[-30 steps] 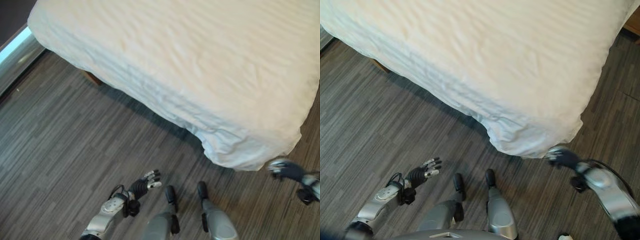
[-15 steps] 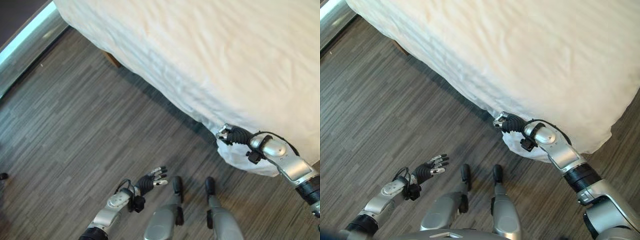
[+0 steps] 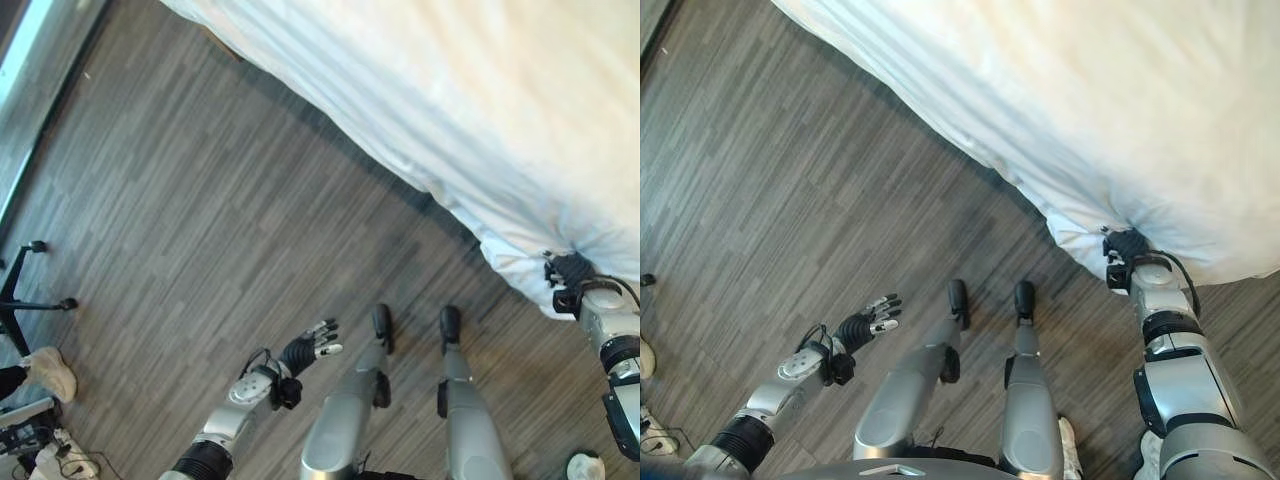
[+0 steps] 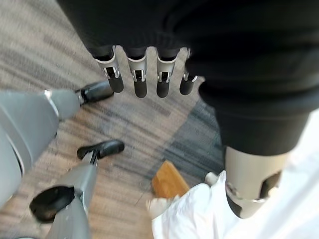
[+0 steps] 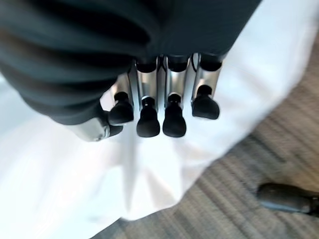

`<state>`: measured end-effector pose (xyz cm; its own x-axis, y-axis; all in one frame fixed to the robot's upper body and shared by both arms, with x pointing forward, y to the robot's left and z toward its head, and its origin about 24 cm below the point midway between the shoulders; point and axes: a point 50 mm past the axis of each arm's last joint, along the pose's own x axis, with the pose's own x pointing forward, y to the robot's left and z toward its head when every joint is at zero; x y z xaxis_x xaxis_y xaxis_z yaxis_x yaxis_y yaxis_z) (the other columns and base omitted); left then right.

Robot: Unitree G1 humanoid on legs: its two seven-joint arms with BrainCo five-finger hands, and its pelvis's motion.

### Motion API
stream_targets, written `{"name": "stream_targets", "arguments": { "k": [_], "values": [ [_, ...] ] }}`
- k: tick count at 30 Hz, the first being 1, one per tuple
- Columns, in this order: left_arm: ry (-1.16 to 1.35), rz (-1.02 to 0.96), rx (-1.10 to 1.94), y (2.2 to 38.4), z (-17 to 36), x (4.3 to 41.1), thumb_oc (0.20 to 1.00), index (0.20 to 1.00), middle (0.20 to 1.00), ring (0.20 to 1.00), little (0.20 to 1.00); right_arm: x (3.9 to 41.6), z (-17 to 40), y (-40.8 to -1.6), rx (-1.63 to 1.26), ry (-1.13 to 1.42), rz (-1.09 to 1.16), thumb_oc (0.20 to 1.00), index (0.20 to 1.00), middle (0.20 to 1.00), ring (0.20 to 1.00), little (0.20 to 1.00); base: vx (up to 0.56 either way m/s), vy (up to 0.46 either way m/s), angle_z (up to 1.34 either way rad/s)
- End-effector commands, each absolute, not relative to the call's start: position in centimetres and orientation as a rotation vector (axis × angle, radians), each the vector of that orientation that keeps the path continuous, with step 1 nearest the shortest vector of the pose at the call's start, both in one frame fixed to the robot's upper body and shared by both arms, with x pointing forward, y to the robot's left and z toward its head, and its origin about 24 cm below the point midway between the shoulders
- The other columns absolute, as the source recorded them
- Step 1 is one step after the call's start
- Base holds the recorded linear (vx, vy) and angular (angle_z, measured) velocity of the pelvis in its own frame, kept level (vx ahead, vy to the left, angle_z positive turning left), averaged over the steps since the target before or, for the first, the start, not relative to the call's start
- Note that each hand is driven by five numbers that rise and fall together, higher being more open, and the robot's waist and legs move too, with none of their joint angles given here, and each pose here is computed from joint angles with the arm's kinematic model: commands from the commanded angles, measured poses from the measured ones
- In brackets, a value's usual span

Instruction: Making the bed.

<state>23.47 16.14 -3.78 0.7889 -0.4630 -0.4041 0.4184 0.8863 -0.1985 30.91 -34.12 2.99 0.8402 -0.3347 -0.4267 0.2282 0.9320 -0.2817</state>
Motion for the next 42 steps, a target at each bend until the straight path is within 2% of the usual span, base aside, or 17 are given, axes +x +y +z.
{"name": "stream_targets", "arguments": {
  "k": [1, 3, 4, 5, 6, 8, 9, 11, 13, 15, 16, 18, 20, 26, 32, 37, 42],
  "values": [
    [0.407, -0.535, -0.126, 14.5, -2.9, 23.8, 1.0, 1.0, 1.0, 1.0, 1.0, 24.9, -3.4, -35.0, -0.259, 0.807, -0.294, 0.2, 0.2, 0.2, 0.2, 0.2, 0.04, -0.01, -0.08],
    [0.402, -0.53, -0.127, 14.4, -2.8, 24.0, 1.0, 1.0, 1.0, 1.0, 1.0, 22.6, -5.3, -34.9, -0.247, 0.889, -0.297, 0.2, 0.2, 0.2, 0.2, 0.2, 0.02, -0.005, -0.01],
    [0.389, -0.523, -0.126, 14.3, -2.6, 24.3, 1.0, 1.0, 1.0, 1.0, 1.0, 19.8, -7.7, -34.3, -0.25, 1.008, -0.258, 0.2, 0.2, 0.2, 0.2, 0.2, 0.01, -0.01, -0.04],
    [0.389, -0.524, -0.126, 14.3, -2.6, 24.3, 1.0, 1.0, 1.0, 1.0, 1.0, 19.7, -7.7, -34.2, -0.25, 1.008, -0.258, 0.2, 0.2, 0.2, 0.2, 0.2, 0.06, -0.015, -0.08],
    [0.379, -0.525, -0.119, 14.1, -2.3, 24.6, 1.0, 1.0, 1.0, 1.0, 1.0, 16.1, -9.1, -35.1, -0.203, 1.101, -0.325, 0.2, 0.2, 0.2, 0.2, 0.2, 0.03, -0.011, -0.07],
    [0.366, -0.517, -0.121, 14.1, -2.0, 24.9, 1.0, 1.0, 1.0, 1.0, 1.0, 15.0, -8.9, -36.3, -0.136, 1.067, -0.437, 0.2, 0.2, 0.2, 0.2, 0.2, 0.06, 0.006, -0.06],
    [0.352, -0.492, -0.132, 14.5, -1.8, 25.2, 1.0, 1.0, 1.0, 1.0, 1.0, 16.1, -6.8, -38.0, -0.036, 0.853, -0.591, 0.2, 0.2, 0.2, 0.2, 0.2, 0.06, 0.024, -0.06],
    [0.342, -0.478, -0.14, 14.7, -1.7, 25.3, 1.0, 1.0, 1.0, 1.0, 1.0, 17.1, -5.6, -38.2, -0.011, 0.722, -0.612, 0.2, 0.2, 0.2, 0.2, 0.2, 0.01, 0.012, -0.09],
    [0.346, -0.449, -0.164, 15.0, -1.9, 25.1, 1.0, 1.0, 1.0, 1.0, 1.0, 19.9, -1.0, -38.5, 0.069, 0.363, -0.666, 0.2, 0.2, 0.2, 0.2, 0.2, 0.0, 0.015, -0.27],
    [0.368, -0.436, -0.158, 15.1, -2.5, 24.8, 1.0, 1.0, 1.0, 1.0, 1.0, 21.4, 2.4, -38.0, 0.093, 0.144, -0.668, 0.2, 0.2, 0.2, 0.2, 0.2, 0.0, 0.005, -0.31],
    [0.387, -0.446, -0.129, 15.0, -3.0, 24.5, 1.0, 1.0, 1.0, 1.0, 1.0, 23.1, 7.2, -37.1, 0.078, -0.094, -0.615, 0.2, 0.2, 0.2, 0.2, 0.2, -0.01, -0.013, -0.16],
    [0.386, -0.449, -0.121, 15.0, -2.9, 24.5, 1.0, 1.0, 1.0, 1.0, 1.0, 23.3, 8.4, -36.5, 0.049, -0.149, -0.602, 0.2, 0.2, 0.2, 0.2, 0.2, -0.02, -0.016, -0.08],
    [0.386, -0.463, -0.108, 14.7, -3.0, 24.3, 1.0, 1.0, 1.0, 1.0, 1.0, 24.9, 13.5, -34.2, -0.017, -0.357, -0.472, 0.2, 0.2, 0.2, 0.2, 0.2, -0.01, -0.022, -0.07],
    [0.41, -0.482, -0.108, 14.5, -3.4, 23.6, 1.0, 1.0, 1.0, 1.0, 1.0, 27.0, 17.1, -31.5, -0.091, -0.462, -0.335, 0.2, 0.2, 0.2, 0.2, 0.2, -0.01, -0.029, 0.05],
    [0.428, -0.489, -0.13, 14.3, -3.8, 23.1, 1.0, 1.0, 1.0, 1.0, 1.0, 29.4, 19.7, -31.2, -0.132, -0.496, -0.321, 0.2, 0.2, 0.2, 0.2, 0.2, 0.0, -0.012, 0.02],
    [0.424, -0.488, -0.145, 14.3, -3.7, 23.1, 1.0, 1.0, 1.0, 1.0, 1.0, 30.7, 19.9, -32.4, -0.145, -0.446, -0.375, 0.2, 0.2, 0.2, 0.2, 0.2, 0.0, -0.02, 0.03],
    [0.439, -0.482, -0.159, 14.2, -3.9, 23.0, 1.0, 1.0, 1.0, 1.0, 1.0, 31.3, 16.5, -33.3, -0.047, -0.315, -0.432, 0.2, 0.2, 0.2, 0.2, 0.2, 0.0, -0.007, 0.0]
  ]
}}
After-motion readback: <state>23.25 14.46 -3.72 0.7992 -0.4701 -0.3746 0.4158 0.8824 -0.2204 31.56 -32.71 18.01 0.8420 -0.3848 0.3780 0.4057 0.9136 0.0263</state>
